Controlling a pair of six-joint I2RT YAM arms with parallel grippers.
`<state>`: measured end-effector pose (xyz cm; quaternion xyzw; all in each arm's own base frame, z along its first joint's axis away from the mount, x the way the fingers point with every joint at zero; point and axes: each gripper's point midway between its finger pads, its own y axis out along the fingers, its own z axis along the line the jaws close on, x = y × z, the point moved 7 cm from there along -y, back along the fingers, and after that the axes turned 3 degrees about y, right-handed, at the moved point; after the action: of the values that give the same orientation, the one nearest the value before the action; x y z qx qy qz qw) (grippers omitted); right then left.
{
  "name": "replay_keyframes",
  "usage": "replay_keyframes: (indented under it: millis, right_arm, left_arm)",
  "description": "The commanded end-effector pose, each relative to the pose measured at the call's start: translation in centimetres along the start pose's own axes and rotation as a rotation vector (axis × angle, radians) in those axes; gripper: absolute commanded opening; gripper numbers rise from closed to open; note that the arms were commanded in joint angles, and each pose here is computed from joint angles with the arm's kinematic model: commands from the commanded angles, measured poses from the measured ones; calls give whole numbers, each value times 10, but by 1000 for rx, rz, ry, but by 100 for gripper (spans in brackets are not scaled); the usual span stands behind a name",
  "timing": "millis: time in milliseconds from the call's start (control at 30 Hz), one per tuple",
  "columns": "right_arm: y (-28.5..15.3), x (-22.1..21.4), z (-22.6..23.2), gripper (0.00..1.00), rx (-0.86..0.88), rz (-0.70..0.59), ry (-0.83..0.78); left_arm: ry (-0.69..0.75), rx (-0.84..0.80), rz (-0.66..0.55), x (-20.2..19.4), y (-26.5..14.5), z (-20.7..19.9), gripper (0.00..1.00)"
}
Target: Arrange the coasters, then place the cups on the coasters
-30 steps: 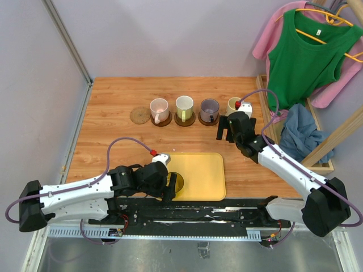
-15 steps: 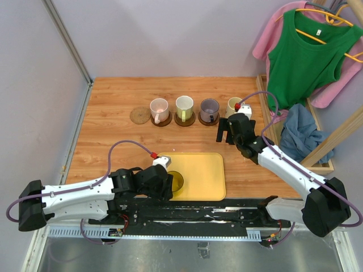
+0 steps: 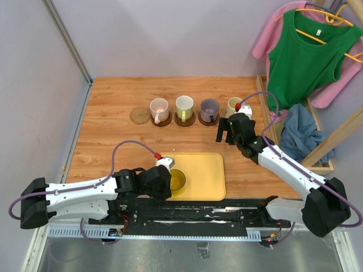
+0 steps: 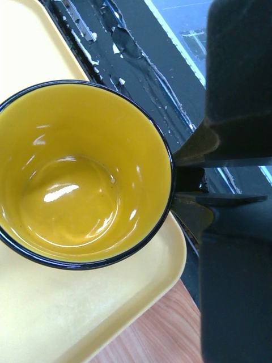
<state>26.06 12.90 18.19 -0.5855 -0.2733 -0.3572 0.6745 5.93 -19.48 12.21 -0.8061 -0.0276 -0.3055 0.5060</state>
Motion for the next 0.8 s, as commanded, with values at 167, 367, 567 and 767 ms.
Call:
replay_keyframes:
  millis: [167, 367, 567, 767]
  right_arm:
    - [0, -12, -8, 99, -14, 50, -21]
    - [-5, -16, -13, 99, -2, 34, -77]
    - [-5, -20, -14, 99, 15, 37, -105]
    - [-4, -21, -14, 97, 15, 40, -119]
  left_arm:
    - [63, 39, -98, 22, -8, -7, 1]
    - [103, 130, -234, 54, -23, -8, 0]
    - [79, 272, -409, 88, -45, -2, 0]
    - [10, 389, -496, 111, -58, 25, 0]
